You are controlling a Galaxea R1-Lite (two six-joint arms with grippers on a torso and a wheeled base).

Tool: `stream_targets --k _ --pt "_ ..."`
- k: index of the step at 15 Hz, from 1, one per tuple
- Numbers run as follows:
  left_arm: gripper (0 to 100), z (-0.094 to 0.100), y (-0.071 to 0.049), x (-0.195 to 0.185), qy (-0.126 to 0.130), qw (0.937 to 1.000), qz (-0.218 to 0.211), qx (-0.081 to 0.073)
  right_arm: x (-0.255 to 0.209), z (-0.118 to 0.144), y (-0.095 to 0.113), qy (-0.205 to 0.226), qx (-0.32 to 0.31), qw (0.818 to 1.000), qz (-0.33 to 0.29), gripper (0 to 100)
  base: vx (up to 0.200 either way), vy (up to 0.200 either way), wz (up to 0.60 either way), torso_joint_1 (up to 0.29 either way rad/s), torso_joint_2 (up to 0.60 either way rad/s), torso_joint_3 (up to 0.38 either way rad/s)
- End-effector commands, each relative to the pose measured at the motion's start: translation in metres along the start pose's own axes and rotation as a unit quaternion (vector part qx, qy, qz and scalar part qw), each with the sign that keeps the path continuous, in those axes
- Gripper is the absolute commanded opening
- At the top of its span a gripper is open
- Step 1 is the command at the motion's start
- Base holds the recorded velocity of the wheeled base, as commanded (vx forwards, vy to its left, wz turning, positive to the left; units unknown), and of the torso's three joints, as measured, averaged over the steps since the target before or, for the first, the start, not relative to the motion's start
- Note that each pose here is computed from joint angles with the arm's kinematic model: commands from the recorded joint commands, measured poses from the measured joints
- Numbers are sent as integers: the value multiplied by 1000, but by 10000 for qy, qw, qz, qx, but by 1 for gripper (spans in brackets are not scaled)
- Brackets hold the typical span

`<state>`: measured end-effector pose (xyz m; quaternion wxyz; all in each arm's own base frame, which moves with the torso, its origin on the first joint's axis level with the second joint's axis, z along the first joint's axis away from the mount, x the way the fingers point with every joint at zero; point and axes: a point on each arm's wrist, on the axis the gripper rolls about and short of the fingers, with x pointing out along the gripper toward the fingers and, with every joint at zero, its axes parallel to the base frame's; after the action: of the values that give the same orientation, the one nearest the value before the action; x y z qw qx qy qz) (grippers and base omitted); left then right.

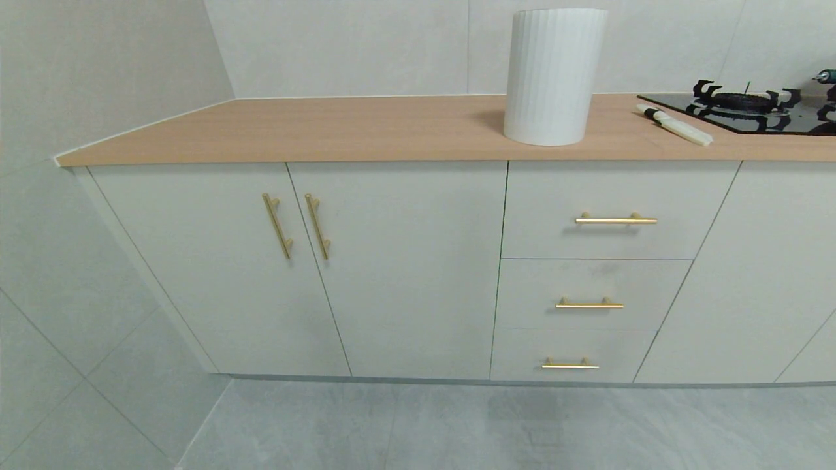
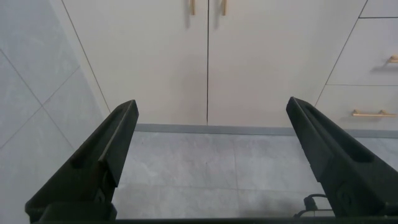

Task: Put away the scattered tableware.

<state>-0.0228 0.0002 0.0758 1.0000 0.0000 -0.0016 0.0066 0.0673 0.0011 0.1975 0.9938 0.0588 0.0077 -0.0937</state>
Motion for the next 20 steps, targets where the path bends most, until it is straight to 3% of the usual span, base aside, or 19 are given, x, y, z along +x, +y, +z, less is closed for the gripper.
stream_targets --k 1,6,8,11,14,20 --pt "100 0 0 0 1 10000 3 0 -91 -1 -30 -886 -142 9959 -147 100 0 0 0 0 0 0" --pt "100 0 0 0 1 10000 3 0 -138 -28 -39 -1296 -432 9869 -855 100 0 0 0 0 0 0" --pt "100 0 0 0 1 10000 3 0 -134 -38 -39 -1124 -375 9894 -837 100 0 0 0 0 0 0" --pt "100 0 0 0 1 10000 3 0 -112 -71 -37 -480 -331 9977 -335 100 0 0 0 0 0 0" --pt "100 0 0 0 1 10000 3 0 -87 -109 -35 -571 -352 9977 101 100 0 0 0 0 0 0" --pt "100 0 0 0 1 10000 3 0 -85 -121 -34 -113 -514 9972 534 100 0 0 0 0 0 0"
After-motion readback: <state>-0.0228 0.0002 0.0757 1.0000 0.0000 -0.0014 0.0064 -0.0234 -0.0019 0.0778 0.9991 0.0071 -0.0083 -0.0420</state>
